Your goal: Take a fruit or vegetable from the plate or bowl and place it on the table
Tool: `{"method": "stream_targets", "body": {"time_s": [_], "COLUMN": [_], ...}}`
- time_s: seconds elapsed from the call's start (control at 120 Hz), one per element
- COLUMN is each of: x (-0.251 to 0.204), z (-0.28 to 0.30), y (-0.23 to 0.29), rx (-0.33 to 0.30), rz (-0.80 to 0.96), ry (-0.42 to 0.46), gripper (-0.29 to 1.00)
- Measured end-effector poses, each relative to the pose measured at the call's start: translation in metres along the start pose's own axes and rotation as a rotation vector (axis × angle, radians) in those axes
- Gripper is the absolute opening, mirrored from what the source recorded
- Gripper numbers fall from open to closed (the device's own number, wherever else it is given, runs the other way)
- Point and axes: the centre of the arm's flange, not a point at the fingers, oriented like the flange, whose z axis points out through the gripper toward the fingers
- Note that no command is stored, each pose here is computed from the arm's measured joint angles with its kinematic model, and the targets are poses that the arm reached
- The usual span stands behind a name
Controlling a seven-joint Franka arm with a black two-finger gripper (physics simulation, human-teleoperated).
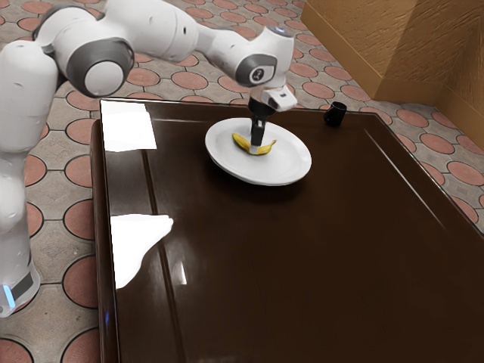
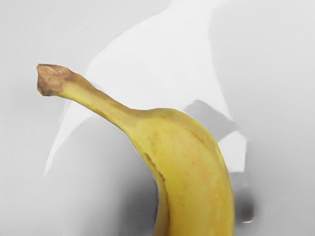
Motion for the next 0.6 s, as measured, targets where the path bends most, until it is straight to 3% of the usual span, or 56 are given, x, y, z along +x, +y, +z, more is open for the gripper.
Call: {"method": "stream_targets", "body": {"time_s": [0.2, 0.517, 0.6], "x": [0.001, 0.0033, 0.0034], "z": [0.0043, 0.0093, 0.0082], "y": [0.0, 0.0, -0.0004], "rx": [0.0, 0.005, 0.005], "rz": [-0.009, -0.018, -0.023], "ry": [-0.007, -0.008, -0.005], "gripper": [0.6, 0.24, 0.19]}}
